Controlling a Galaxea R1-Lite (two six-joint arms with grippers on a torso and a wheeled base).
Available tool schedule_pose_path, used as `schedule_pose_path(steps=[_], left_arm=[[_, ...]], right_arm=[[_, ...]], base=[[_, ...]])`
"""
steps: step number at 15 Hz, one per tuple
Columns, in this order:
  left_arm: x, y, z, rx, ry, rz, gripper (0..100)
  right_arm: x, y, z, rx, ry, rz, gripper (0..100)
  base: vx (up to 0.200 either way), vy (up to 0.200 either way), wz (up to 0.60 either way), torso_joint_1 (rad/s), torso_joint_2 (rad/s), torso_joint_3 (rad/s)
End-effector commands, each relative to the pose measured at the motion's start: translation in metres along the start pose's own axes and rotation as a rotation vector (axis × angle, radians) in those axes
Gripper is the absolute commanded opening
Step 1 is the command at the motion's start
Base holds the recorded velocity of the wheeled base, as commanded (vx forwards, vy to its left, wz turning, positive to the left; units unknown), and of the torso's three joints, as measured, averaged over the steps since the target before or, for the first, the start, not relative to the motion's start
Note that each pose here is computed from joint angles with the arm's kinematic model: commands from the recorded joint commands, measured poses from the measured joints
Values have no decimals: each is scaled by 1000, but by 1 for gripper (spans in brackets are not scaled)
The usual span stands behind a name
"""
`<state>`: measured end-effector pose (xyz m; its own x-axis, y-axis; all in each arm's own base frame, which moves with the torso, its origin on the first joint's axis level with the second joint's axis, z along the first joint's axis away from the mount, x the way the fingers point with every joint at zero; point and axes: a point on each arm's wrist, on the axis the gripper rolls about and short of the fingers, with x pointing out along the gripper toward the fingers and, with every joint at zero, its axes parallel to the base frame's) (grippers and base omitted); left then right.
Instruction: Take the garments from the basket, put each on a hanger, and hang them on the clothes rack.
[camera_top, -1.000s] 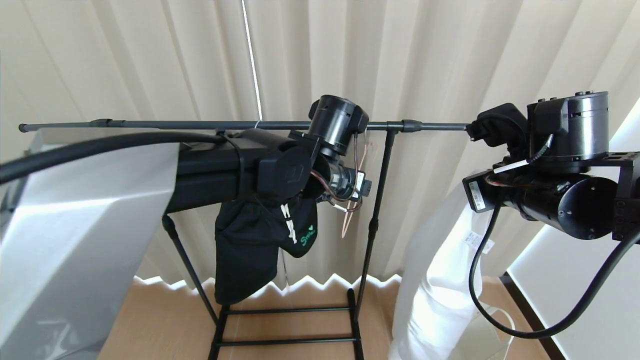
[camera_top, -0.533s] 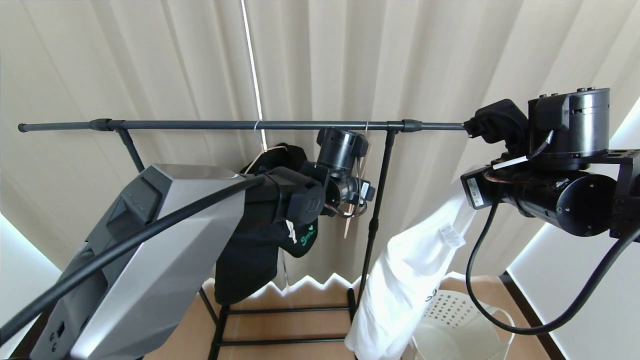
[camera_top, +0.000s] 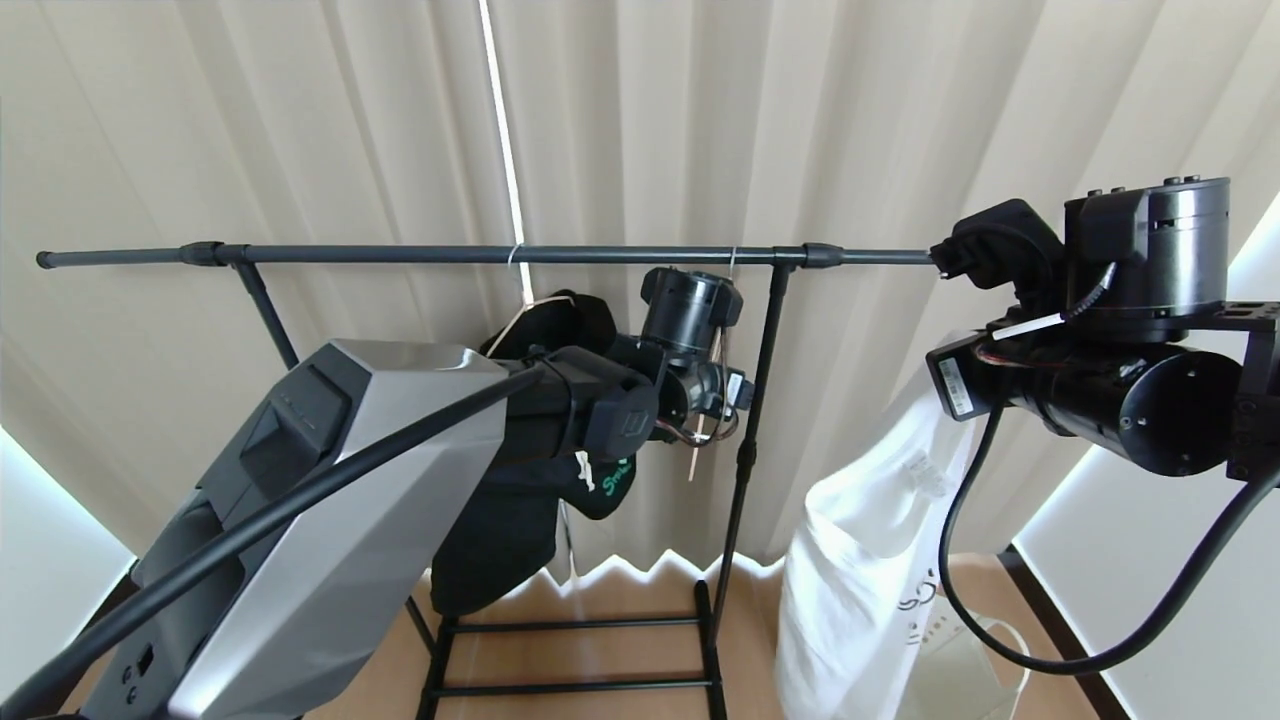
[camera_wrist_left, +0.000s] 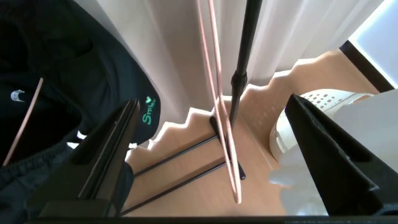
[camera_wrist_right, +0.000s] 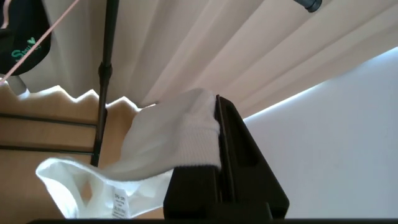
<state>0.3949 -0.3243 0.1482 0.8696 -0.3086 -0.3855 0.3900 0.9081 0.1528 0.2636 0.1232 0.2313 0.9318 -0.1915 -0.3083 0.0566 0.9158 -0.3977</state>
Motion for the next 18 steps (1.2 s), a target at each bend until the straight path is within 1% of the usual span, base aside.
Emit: schedule_pose_path(steps=[1,3,6,9,12,16,18], left_arm=[[0,0,0,-1,1,2,100],[1,0,-1,0,2,0,100],[1,0,-1,-23,2,-3,100],[2,1,-2,-26,5,3,100],[6,-1,-9,-18,26,27,100],[13,-1,-17,-13,48,33,100],[19,-2,-25,-2,66,32,100]], right_arm=[[0,-1,0,1,-2,-1,0],[-1,-1,0,2,-3,-1,0],[0,0,0,1,0,-2,0],[0,0,0,1,0,-2,0],[0,0,0,0,1,-2,0],[1,1,-1,-3,5,-3,0],[2,2,-1,-5,7,-2,0]], base=[[200,0,0,-17,-12,17],[200,0,0,7,5,5],[0,0,0,0,0,0],[0,0,0,0,0,0],[0,0,0,0,0,0],[0,0,0,0,0,0],[0,0,0,0,0,0]])
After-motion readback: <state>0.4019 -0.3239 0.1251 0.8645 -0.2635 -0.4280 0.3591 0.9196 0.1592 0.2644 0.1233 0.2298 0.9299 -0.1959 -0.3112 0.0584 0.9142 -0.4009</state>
